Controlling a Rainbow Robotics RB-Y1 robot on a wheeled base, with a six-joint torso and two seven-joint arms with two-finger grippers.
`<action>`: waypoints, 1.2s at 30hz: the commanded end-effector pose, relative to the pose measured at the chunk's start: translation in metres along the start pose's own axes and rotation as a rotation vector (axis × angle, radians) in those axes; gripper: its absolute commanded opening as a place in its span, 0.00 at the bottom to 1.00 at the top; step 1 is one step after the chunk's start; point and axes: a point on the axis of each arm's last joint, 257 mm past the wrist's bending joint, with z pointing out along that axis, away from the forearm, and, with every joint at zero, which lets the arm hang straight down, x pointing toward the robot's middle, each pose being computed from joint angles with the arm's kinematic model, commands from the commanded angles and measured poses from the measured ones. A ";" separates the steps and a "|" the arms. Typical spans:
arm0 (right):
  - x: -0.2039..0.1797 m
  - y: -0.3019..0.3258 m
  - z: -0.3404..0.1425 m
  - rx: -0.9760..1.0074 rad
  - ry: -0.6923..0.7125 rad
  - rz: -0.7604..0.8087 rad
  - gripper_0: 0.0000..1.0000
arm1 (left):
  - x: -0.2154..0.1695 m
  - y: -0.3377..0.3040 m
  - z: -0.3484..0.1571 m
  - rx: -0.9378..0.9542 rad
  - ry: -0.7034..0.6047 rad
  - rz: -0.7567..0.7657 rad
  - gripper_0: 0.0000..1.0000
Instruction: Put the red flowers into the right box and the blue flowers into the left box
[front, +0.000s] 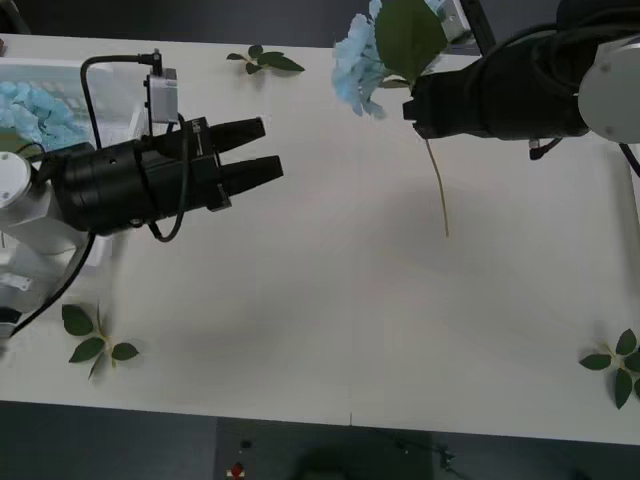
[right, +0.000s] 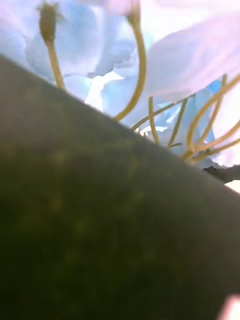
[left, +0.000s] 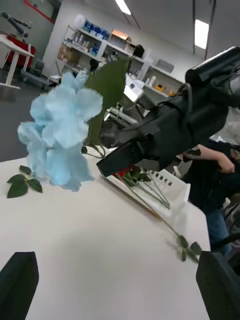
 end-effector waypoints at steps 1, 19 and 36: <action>-0.035 0.053 -0.019 -0.115 -0.096 -0.051 0.00 | 0.000 -0.008 0.014 0.017 -0.029 -0.043 0.92; -0.040 0.129 -0.051 -0.371 -0.227 -0.282 0.00 | 0.024 -0.055 0.069 0.119 -0.056 -0.133 0.92; -0.043 0.163 -0.056 -0.476 -0.279 -0.323 0.00 | 0.029 -0.068 0.123 0.097 -0.048 -0.043 0.92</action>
